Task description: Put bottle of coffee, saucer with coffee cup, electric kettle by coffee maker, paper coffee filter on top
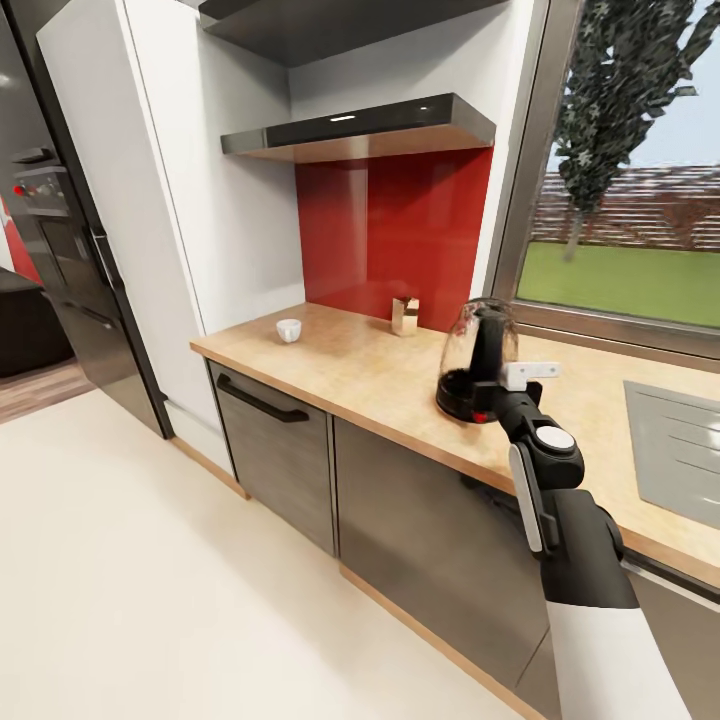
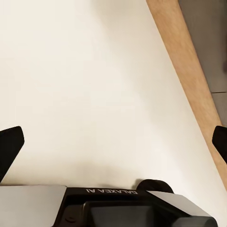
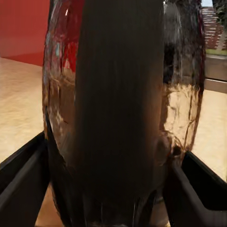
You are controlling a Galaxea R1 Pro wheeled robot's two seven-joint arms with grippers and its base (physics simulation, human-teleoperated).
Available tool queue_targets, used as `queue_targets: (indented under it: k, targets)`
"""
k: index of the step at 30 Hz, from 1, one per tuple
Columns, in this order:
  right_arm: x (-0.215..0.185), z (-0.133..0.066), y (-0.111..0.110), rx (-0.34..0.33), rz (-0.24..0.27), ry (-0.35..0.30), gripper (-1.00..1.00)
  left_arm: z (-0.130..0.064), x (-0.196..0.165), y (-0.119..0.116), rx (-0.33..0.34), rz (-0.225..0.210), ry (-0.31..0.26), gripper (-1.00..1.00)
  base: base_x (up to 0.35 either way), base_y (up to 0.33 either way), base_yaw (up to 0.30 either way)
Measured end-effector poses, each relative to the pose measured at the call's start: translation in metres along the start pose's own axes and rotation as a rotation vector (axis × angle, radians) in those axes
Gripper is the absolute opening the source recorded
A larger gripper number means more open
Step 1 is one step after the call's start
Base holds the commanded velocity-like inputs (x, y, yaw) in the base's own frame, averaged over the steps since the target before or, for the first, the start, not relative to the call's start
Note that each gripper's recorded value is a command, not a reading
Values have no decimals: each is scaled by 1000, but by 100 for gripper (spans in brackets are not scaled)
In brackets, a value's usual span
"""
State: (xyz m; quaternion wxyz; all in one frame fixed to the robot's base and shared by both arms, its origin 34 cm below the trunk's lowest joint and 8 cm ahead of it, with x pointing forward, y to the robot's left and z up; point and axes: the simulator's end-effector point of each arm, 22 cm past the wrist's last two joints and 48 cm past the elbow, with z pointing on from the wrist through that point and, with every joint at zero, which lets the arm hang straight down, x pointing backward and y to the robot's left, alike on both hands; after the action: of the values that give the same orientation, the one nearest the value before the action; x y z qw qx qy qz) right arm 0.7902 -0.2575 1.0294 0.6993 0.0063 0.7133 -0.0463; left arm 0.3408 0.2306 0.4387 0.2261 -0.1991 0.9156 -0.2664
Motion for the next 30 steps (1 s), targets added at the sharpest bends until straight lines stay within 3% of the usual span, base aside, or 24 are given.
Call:
queue_targets:
  k: [12, 30]
  targets:
    - [0, 0, 0, -3, 5, 0, -100, 0, 0, 0, 0, 1, 0, 100, 0, 0, 0]
    - [-32, 3, -2, -3, 6, 1, -100, -24, -13, -19, 0, 0, 0, 100, 0, 0, 0]
